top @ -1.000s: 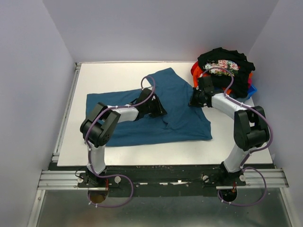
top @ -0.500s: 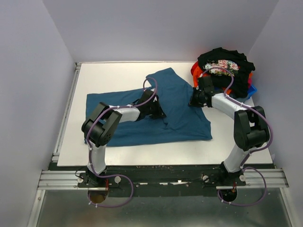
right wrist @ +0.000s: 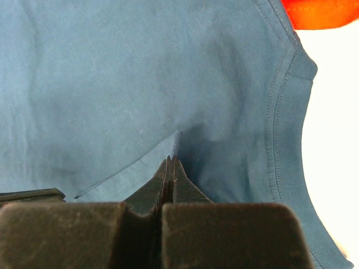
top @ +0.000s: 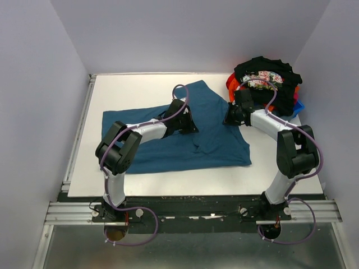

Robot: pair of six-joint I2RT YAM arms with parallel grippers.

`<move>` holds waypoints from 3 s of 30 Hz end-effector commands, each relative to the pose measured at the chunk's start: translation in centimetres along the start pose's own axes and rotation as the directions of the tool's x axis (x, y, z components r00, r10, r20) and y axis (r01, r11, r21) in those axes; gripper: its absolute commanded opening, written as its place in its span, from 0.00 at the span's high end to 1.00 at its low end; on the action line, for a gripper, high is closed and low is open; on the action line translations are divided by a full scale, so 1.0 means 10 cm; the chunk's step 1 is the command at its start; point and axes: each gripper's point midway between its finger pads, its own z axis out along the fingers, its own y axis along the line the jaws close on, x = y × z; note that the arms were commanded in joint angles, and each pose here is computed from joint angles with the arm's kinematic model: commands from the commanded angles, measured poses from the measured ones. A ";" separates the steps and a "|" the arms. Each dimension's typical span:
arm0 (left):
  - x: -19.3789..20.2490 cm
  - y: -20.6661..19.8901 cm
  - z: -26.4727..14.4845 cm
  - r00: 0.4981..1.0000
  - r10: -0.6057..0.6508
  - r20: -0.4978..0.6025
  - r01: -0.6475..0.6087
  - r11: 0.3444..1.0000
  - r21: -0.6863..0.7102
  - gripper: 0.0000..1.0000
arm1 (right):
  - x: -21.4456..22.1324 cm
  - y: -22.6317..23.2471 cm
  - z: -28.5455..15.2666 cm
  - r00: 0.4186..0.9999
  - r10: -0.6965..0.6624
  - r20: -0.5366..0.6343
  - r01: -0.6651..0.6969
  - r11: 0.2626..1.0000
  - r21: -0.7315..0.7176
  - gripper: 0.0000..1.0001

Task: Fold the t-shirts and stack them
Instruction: Fold the flattened tshirt in 1/3 of the way

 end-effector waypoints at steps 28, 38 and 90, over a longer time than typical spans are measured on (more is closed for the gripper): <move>0.29 0.08 0.00 0.997 0.009 -0.078 -0.010 1.000 -0.020 1.00 | -0.06 0.08 0.04 1.000 0.000 -0.005 0.000 1.000 -0.015 0.99; 0.33 0.14 0.04 0.993 0.022 -0.112 -0.028 0.998 -0.053 0.73 | -0.06 0.09 0.05 1.000 0.000 -0.010 0.000 1.000 -0.023 0.99; 0.23 0.21 0.00 0.961 0.191 -0.201 -0.229 0.956 -0.186 0.53 | -0.14 0.13 0.06 1.000 -0.017 -0.023 0.017 1.000 -0.014 0.99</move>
